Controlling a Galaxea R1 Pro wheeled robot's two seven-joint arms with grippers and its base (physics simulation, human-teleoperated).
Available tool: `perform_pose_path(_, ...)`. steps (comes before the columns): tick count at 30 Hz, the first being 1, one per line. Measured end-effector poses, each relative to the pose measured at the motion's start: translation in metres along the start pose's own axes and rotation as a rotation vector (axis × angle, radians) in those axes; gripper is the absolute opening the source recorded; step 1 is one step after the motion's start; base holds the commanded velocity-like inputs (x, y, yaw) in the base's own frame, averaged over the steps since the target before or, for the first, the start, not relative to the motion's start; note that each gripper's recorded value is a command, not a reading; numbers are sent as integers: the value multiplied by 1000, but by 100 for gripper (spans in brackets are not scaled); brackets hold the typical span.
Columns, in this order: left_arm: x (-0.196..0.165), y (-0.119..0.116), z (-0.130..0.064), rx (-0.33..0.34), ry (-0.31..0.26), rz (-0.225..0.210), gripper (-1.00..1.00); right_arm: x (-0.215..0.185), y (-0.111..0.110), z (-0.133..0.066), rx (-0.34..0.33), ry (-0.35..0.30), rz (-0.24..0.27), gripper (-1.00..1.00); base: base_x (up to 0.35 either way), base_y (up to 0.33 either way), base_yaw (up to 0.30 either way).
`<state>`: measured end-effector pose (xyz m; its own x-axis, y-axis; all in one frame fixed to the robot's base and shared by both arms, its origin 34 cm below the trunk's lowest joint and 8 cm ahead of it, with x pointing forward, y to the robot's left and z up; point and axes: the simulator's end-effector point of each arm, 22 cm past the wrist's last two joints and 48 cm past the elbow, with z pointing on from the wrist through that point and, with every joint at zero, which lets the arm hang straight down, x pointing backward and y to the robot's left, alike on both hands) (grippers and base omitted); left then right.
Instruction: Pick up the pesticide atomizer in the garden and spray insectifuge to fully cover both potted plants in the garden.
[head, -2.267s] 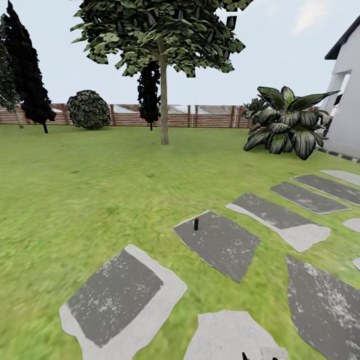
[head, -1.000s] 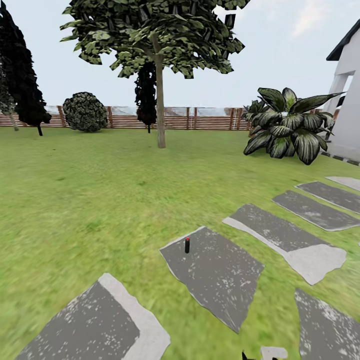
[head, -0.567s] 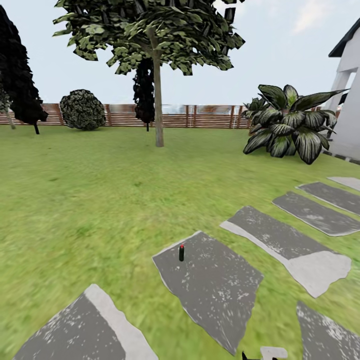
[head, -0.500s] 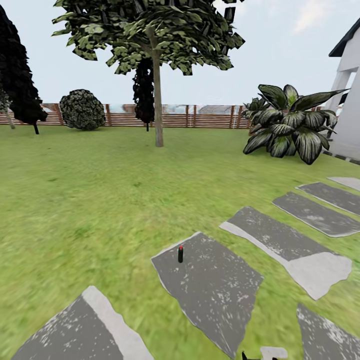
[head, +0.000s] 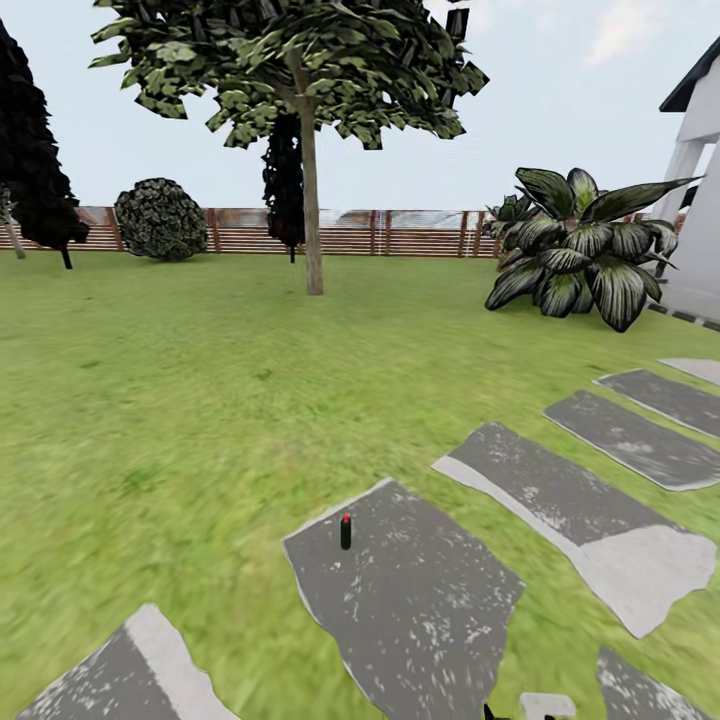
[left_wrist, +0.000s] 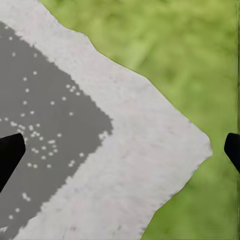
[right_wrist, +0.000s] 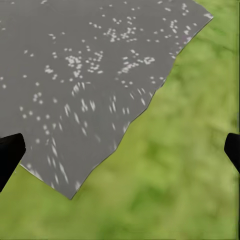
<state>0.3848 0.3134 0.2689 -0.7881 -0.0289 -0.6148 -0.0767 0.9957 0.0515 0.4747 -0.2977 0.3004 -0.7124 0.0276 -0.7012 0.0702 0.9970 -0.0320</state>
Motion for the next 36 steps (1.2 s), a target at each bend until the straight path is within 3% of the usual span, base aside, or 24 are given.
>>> perform_pose_path(36, 0, 0, 0, 0, -1, 0, 100, 0, 0, 0, 0, 0, 0, 100, 281, -167, 0)
